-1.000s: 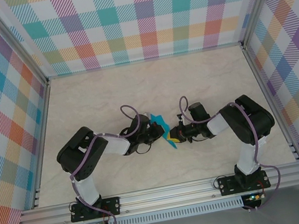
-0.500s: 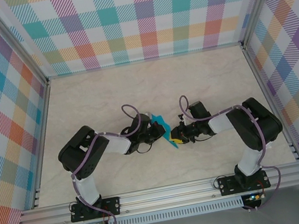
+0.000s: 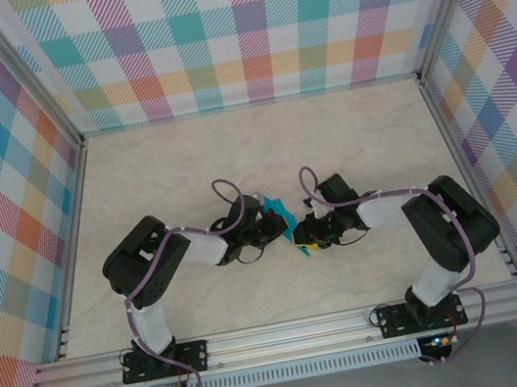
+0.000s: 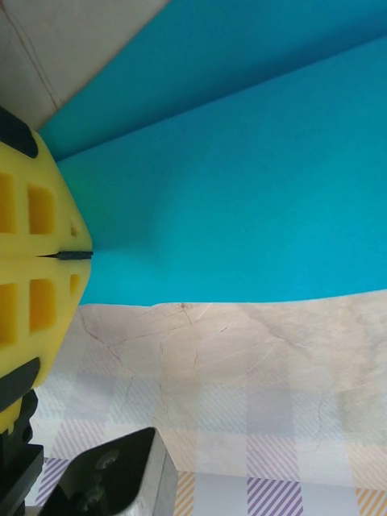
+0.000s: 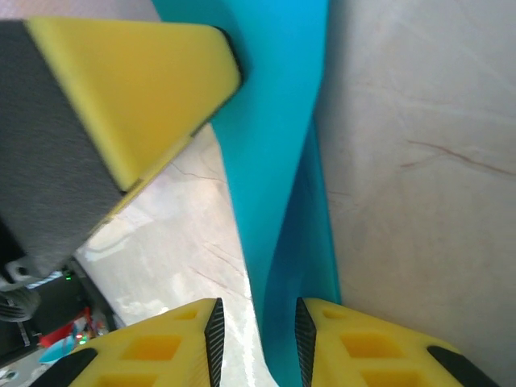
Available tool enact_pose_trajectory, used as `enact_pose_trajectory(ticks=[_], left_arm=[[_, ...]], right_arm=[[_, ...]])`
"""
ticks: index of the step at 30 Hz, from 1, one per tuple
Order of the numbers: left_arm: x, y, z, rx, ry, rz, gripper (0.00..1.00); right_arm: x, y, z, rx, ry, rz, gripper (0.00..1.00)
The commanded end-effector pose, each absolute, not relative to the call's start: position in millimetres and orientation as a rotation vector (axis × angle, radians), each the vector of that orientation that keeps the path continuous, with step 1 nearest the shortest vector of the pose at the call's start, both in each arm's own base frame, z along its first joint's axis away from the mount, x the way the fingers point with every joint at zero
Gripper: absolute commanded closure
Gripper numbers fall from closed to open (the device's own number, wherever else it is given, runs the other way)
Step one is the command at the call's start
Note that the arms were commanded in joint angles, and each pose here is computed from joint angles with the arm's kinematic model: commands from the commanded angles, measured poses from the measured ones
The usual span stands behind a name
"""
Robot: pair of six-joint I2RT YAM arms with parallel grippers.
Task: Fold a paper plane with a square sheet of paper (pick it up from the middle)
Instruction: Fold the wing for the fifth time at the center of the table.
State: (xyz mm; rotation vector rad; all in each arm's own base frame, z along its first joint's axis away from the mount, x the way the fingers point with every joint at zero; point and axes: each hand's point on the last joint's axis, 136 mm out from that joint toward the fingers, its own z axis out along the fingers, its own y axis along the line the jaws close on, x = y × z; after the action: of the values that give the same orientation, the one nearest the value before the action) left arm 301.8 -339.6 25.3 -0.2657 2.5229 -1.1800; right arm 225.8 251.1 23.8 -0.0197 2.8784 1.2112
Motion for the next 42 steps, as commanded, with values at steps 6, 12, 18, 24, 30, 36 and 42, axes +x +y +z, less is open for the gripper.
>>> enact_pose_trajectory(ticks=[6,12,18,24,30,36,42], left_arm=[[295.5,-342.5,13.9,-0.242,2.576,-1.16,1.0],[295.6,-343.3,14.8,-0.236,2.575,-1.165,1.0],[295.4,-343.4,14.9,-0.233,2.575,-1.165,1.0],[295.8,-344.8,15.3,-0.23,2.577,-1.173,1.0],[296.0,-346.1,16.7,-0.226,2.575,-1.178,1.0],[295.7,-346.5,15.9,-0.225,2.578,-1.18,1.0],[294.8,-346.5,14.5,-0.222,2.583,-1.18,1.0]], right_arm=[[221.4,241.2,7.7,-0.088,2.945,0.967,0.83],[221.1,239.4,9.3,-0.062,2.938,0.962,0.91],[222.7,241.4,29.3,-0.121,2.867,0.992,0.76],[222.2,238.1,29.0,-0.164,2.887,0.937,0.66],[222.4,241.3,22.3,-0.168,2.906,0.93,0.66],[220.9,238.5,15.1,-0.147,2.921,0.91,0.8],[214.1,231.2,3.5,-0.125,2.96,0.871,0.83]])
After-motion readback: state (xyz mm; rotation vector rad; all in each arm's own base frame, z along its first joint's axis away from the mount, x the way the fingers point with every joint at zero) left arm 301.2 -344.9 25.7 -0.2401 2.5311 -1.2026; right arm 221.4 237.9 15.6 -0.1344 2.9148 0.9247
